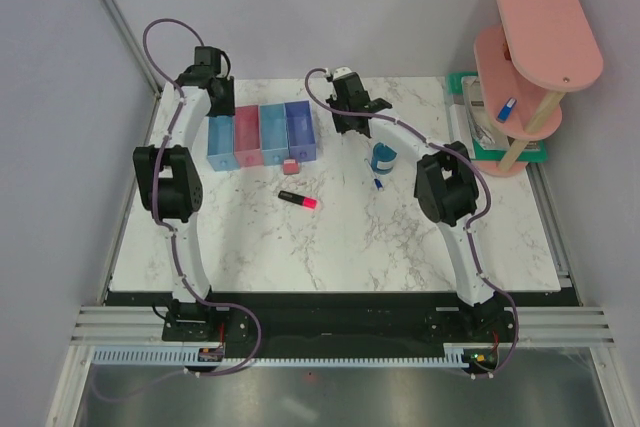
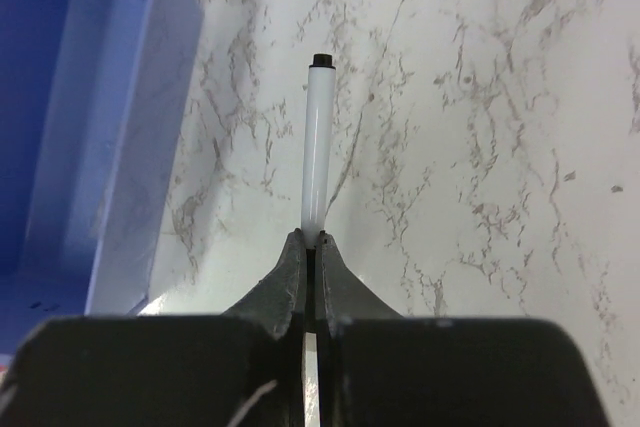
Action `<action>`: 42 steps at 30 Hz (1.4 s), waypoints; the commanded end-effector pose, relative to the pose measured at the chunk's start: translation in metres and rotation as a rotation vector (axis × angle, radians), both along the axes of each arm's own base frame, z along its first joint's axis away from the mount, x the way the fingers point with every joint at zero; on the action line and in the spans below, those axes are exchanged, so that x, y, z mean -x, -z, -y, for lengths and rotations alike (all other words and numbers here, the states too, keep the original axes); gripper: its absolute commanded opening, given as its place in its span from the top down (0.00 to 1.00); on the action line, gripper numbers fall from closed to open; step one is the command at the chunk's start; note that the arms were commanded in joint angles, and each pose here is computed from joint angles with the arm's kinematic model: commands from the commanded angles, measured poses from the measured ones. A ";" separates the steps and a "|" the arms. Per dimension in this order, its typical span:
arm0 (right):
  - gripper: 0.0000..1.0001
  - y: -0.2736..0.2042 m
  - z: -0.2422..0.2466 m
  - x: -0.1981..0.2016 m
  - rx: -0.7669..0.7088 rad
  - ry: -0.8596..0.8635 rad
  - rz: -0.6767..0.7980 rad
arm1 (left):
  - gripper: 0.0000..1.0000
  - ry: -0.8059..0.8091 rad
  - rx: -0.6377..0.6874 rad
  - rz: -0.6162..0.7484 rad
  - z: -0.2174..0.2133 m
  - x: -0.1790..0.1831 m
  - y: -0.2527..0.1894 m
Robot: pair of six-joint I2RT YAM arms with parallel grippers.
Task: Sort the stationery into containers
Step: Pick up the pen from the center of the board, then place the pen in the storage box.
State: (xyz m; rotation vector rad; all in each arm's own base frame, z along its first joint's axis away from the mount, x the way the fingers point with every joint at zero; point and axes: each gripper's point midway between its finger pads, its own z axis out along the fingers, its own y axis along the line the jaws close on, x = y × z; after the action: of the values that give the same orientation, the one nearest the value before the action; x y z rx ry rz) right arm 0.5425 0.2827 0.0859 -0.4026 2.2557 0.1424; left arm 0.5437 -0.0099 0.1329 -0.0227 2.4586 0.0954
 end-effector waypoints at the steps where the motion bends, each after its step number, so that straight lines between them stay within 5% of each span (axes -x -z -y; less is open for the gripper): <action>1: 1.00 -0.089 -0.007 -0.013 -0.071 -0.006 0.154 | 0.51 -0.038 -0.106 0.030 -0.038 -0.004 -0.013; 17: 1.00 -0.126 -0.089 0.006 -0.206 -0.191 0.215 | 0.52 -0.125 -0.236 -0.015 -0.094 -0.001 0.012; 35: 1.00 -0.053 -0.115 0.003 -0.167 -0.219 0.138 | 0.52 -0.130 -0.251 -0.027 -0.101 0.002 0.018; 38: 0.94 -0.049 -0.116 0.004 -0.159 -0.223 0.137 | 0.52 -0.130 -0.254 -0.032 -0.104 0.003 0.021; 42: 0.68 -0.043 -0.116 0.005 -0.152 -0.223 0.126 | 0.52 -0.136 -0.258 -0.044 -0.107 0.003 0.028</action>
State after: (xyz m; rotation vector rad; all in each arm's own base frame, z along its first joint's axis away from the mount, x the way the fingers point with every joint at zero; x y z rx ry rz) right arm 0.5308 0.3889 0.1066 -0.5768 2.1234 0.3645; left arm 0.5359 0.0863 0.1062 -0.0881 2.4881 0.4337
